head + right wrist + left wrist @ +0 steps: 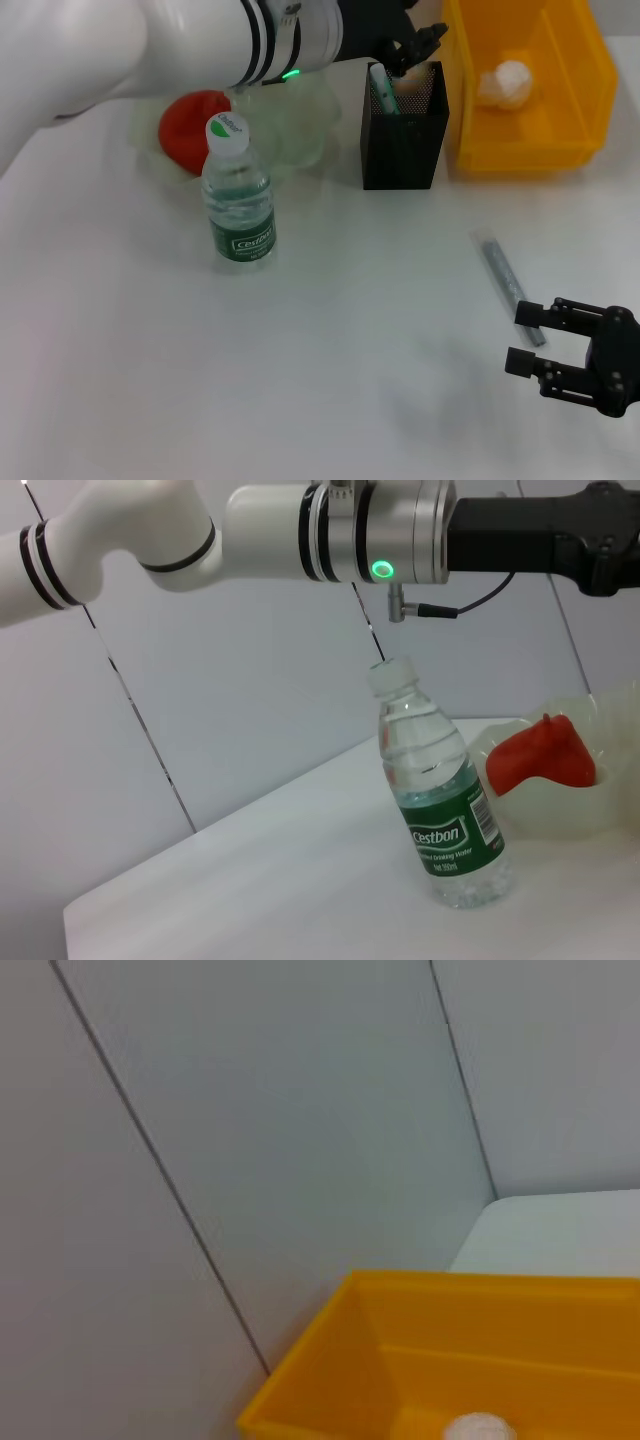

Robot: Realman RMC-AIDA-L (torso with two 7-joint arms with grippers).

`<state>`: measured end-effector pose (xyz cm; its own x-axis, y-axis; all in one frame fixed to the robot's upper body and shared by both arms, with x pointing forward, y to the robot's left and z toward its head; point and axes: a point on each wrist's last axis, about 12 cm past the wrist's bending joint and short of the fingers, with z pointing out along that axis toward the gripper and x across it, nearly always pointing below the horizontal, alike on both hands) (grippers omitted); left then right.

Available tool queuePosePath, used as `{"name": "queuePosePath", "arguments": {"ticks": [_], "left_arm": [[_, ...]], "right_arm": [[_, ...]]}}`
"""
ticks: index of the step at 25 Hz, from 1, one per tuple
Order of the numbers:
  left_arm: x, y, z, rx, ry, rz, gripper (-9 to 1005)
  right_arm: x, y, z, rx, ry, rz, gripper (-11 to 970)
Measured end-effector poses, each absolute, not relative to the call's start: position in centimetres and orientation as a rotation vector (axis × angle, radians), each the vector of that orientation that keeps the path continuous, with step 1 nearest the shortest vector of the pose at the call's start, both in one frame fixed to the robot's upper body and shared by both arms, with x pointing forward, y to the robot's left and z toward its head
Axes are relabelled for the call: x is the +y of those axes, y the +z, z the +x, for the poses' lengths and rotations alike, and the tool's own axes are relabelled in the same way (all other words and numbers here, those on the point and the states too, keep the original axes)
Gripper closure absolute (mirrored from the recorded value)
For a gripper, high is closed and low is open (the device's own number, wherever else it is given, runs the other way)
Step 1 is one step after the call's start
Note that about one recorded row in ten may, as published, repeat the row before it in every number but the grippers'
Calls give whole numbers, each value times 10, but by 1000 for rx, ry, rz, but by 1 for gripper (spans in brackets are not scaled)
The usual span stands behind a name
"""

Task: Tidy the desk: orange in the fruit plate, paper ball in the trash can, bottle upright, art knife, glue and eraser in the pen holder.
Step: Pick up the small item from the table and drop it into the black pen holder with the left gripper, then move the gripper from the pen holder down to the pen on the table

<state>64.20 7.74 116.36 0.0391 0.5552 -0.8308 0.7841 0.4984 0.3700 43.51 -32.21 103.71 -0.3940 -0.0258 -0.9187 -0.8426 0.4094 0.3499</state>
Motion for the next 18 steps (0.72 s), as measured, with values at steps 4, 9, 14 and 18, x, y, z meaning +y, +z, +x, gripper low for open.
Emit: {"name": "queuePosePath", "arguments": {"ticks": [4, 9, 14, 18], "left_arm": [[78, 1162, 642, 1638, -258, 1168, 511], [82, 1163, 636, 1637, -287, 1142, 389], [92, 1179, 614, 1613, -452, 1111, 267], [122, 1186, 593, 1631, -636, 1131, 259]], "right_arm": [[-322, 1037, 435, 1738, 1104, -760, 311], [-322, 1038, 437, 1734, 1102, -760, 311], [-327, 1043, 442, 1725, 1099, -698, 311], [-346, 1058, 447, 1692, 1063, -571, 312]]}}
